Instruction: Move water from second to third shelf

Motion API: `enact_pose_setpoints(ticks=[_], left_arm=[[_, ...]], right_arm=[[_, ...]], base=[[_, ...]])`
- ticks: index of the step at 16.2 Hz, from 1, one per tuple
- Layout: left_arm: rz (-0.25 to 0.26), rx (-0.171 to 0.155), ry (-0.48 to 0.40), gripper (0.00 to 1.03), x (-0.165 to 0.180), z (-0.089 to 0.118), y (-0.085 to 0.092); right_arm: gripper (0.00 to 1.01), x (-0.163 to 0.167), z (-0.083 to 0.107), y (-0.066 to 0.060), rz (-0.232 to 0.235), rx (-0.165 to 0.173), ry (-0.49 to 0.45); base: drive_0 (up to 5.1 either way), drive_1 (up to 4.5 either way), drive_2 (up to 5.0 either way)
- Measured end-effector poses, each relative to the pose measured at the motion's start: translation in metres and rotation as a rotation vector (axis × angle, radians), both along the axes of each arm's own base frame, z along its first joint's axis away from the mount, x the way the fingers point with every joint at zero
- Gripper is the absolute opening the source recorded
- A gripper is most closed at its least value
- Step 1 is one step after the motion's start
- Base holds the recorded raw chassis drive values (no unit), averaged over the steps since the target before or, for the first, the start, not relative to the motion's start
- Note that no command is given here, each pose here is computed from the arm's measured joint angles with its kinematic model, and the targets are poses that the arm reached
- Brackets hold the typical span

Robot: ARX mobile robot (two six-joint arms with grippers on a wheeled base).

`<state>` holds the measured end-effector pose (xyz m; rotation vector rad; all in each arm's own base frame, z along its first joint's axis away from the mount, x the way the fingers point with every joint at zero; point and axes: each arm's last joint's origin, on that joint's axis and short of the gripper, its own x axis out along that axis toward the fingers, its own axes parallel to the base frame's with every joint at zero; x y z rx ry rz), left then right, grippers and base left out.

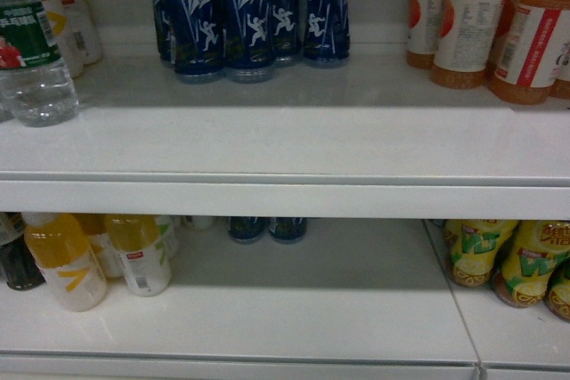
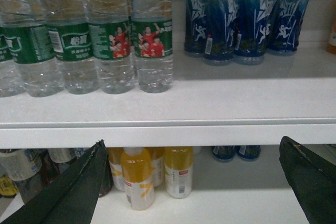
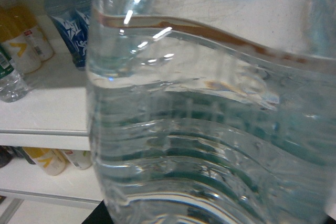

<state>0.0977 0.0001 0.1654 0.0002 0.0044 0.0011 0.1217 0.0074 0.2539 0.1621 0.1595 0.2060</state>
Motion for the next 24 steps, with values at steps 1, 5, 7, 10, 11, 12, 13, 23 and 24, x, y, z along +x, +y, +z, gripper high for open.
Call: enact_pose_setpoints(ticks=[1, 5, 7, 10, 11, 12, 13, 23, 24], left_arm=[[0.0, 0.0, -0.001, 0.98, 0.0, 0.0001, 0.0], [0.0, 0.0, -0.001, 0.98, 0.0, 0.0001, 0.0], [0.0, 0.0, -0.004, 0.98, 0.0, 0.0004, 0.0], [0.0, 0.0, -0.005, 0.98, 0.0, 0.0005, 0.0], [0.0, 0.0, -0.001, 0.98, 0.0, 0.0001, 0.0], [0.0, 0.0, 0.0, 0.98, 0.0, 0.0, 0.0], [0.0, 0.0, -0.001, 0.98, 0.0, 0.0001, 0.0], [0.0, 0.0, -0.003, 0.98, 0.0, 0.0003, 0.0], [0.0, 0.0, -0.002, 0.98, 0.0, 0.0002, 0.0]], right_arm=[[0.42, 0.0, -0.0002, 0.0, 0.0, 0.0, 0.002], [0.42, -0.0002, 0.0002, 0.0, 0.0, 0.0, -0.002], [0.42, -0.0003, 0.0001, 0.0, 0.001, 0.0, -0.001], [0.42, -0.0003, 0.0, 0.0, 0.0, 0.0, 0.0], [0.42, -0.0001, 0.0001, 0.0, 0.0, 0.0, -0.001], [0.42, -0.0002, 0.0002, 0.0, 0.0, 0.0, -0.002], [0.42, -0.0002, 0.0001, 0.0, 0.0, 0.0, -0.001], [0.42, -0.0003, 0.0002, 0.0, 0.0, 0.0, -0.002], [0.42, -0.0001, 0.0, 0.0, 0.0, 0.0, 0.0]], base=[[-4.7, 2.32, 2.3], [-4.8, 2.27, 2.3], [-4.8, 2.34, 2.3], [-4.8, 2.33, 2.3], [-4.6, 2.47, 2.5], [-4.6, 2.48, 2.5], [-4.6, 2.46, 2.5], [-4.7, 2.34, 2.3], [-4.8, 2.26, 2.3]])
